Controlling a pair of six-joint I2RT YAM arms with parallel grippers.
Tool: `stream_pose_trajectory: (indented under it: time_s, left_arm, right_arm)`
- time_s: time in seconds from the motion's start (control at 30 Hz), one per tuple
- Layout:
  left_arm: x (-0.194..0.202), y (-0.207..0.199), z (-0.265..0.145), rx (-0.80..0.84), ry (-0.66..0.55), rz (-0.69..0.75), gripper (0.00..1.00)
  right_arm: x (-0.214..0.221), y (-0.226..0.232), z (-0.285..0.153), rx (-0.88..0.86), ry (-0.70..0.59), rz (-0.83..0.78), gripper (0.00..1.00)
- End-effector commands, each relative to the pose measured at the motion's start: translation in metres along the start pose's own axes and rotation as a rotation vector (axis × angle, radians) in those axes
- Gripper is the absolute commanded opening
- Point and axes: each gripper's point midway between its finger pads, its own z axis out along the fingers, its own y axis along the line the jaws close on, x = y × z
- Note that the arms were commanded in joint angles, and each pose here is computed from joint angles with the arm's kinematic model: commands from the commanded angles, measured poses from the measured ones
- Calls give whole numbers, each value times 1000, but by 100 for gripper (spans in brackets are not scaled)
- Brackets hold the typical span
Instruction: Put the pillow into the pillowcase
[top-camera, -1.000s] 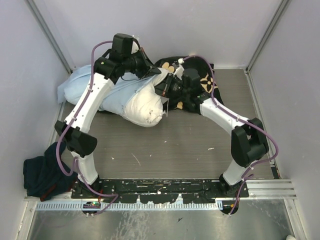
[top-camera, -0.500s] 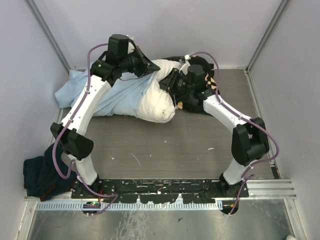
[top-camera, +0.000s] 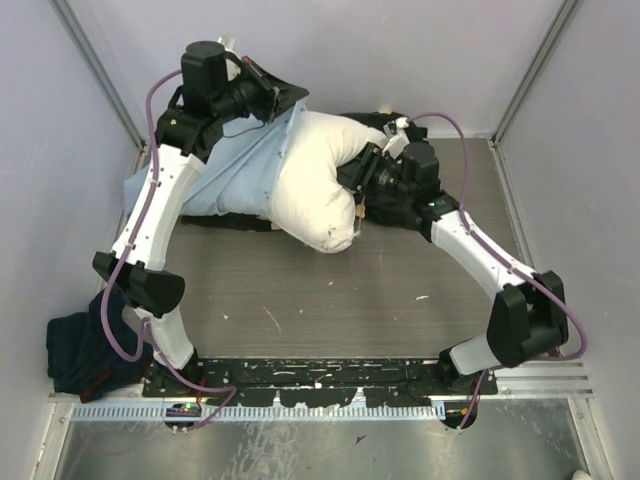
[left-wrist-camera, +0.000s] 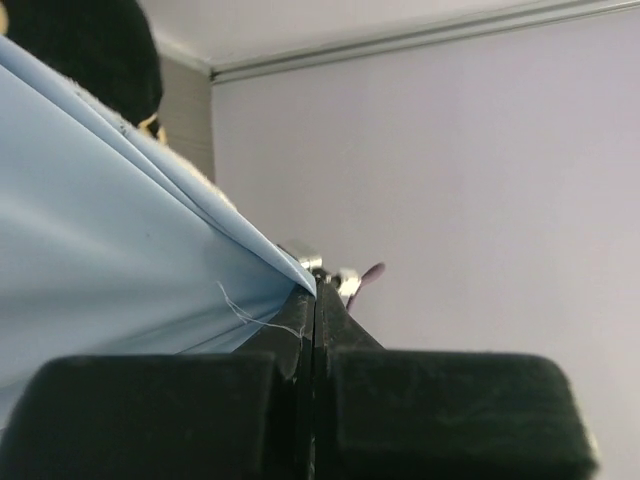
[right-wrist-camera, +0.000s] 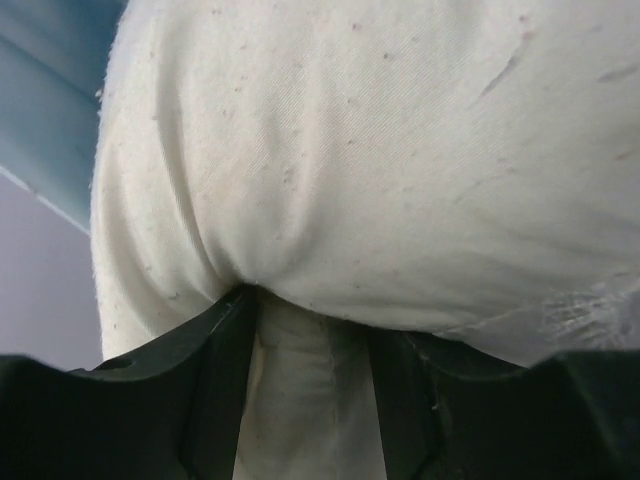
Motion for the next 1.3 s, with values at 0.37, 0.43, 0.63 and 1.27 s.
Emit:
stream_pose_trajectory:
  time_s: [0.37,0.43,0.63,1.27]
  left_arm:
    - [-36,-126,-75,413,-165,42,0]
    - [-38,-123,-76,405,-177,35,0]
    - [-43,-113,-72,369,-204,43,0]
    - [-59,-106,-72,353,-280,32,0]
  right_arm:
    - [-14,20,-98,-36,-178,-159,56]
    - [-7,29,-107,-80,-163,-186,56]
    - [22,53,-122,-207,-32,-218,62]
    - [40,34,-183,39,-145,-243,66]
